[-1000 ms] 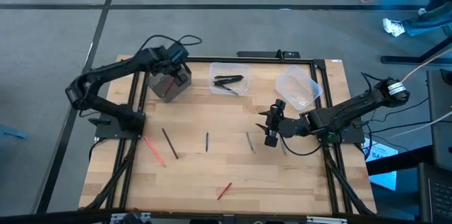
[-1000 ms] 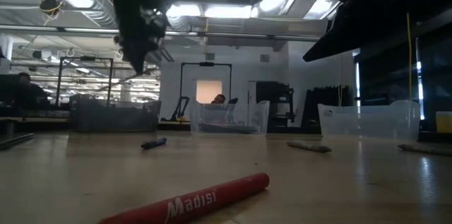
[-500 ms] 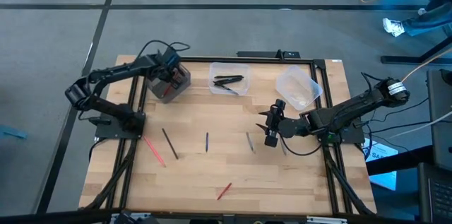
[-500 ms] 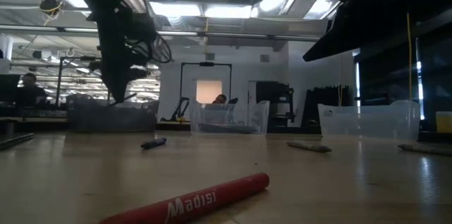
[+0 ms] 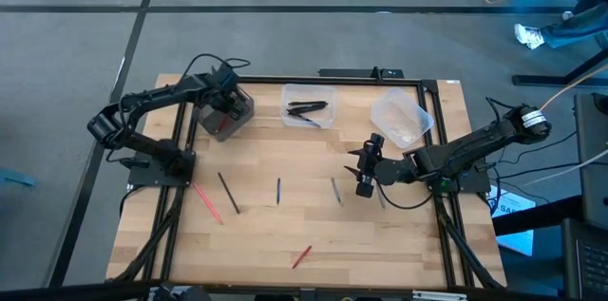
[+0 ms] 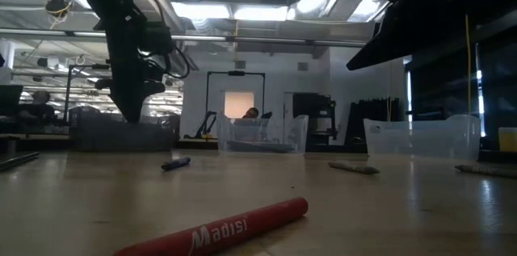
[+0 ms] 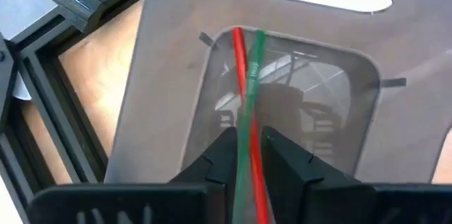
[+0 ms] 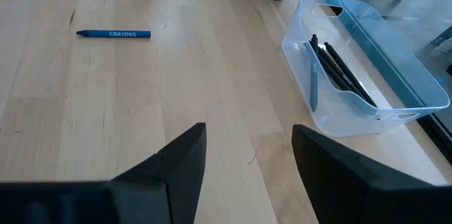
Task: Sort crayons/erasers/pens/pencils in bins
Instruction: Put the green pencil into the black bin, then put the blue pencil into the black bin
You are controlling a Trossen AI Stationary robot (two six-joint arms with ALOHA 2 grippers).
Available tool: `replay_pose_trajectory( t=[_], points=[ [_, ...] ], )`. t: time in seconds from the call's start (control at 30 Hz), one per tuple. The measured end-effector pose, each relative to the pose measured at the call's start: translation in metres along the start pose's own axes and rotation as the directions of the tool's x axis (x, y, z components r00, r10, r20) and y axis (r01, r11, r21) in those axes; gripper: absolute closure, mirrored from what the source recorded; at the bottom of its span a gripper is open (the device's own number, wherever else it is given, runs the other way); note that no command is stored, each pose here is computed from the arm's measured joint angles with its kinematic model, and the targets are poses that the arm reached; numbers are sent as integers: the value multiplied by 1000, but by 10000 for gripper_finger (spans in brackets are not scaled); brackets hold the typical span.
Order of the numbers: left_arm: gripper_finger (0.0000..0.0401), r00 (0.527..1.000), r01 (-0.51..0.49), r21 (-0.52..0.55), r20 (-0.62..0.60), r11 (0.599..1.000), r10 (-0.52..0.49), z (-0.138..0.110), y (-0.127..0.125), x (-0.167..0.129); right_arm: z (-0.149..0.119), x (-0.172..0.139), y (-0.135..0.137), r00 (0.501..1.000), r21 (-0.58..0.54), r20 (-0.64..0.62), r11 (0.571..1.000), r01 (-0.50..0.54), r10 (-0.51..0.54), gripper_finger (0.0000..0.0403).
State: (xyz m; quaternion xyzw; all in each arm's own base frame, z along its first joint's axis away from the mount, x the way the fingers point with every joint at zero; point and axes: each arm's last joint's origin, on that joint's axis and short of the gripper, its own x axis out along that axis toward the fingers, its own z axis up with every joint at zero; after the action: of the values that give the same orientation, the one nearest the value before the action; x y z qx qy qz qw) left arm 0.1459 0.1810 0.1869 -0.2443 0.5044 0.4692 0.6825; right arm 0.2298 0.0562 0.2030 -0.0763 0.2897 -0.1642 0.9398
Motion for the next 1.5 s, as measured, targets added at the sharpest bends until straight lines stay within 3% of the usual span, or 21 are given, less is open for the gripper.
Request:
replay_pose_trajectory(
  t=[0.2,0.37,0.53,0.67,0.77,0.93,1.1,1.27,1.43,1.5],
  points=[
    [303,1000,-10,-29,2,1000,10,2,0,-2,0,0,0,1000,0,0,1000,0,0,189],
    [281,1000,2,8,-2,1000,-2,17,-5,-27,0,0,0,1000,-2,2,1000,13,-13,189],
    [279,999,37,186,17,982,-41,31,-31,-75,0,0,-1,1000,-5,3,1000,24,-24,189],
    [281,996,80,339,14,937,-90,20,-64,-101,0,0,-1,1000,-8,3,1000,24,-24,189],
    [281,994,106,477,-47,872,-95,-5,-87,-109,0,0,-1,1000,-9,1,1000,24,-24,189],
    [282,983,178,665,-161,725,-93,-57,-119,-118,0,0,-1,1000,-7,0,1000,24,-24,189],
    [282,961,274,773,-236,572,-142,-104,-142,-126,0,0,-1,1000,-29,3,999,24,-24,189],
    [282,955,293,852,-238,433,-177,-138,-154,-122,1,0,1,1000,-27,5,999,-23,23,189],
    [282,917,364,903,-306,227,-254,-168,-162,-108,4,0,2,998,-12,34,999,-43,43,189],
    [282,904,380,909,-326,170,-275,-177,-163,-104,5,0,1,999,-21,39,999,-35,35,189]
  ],
)
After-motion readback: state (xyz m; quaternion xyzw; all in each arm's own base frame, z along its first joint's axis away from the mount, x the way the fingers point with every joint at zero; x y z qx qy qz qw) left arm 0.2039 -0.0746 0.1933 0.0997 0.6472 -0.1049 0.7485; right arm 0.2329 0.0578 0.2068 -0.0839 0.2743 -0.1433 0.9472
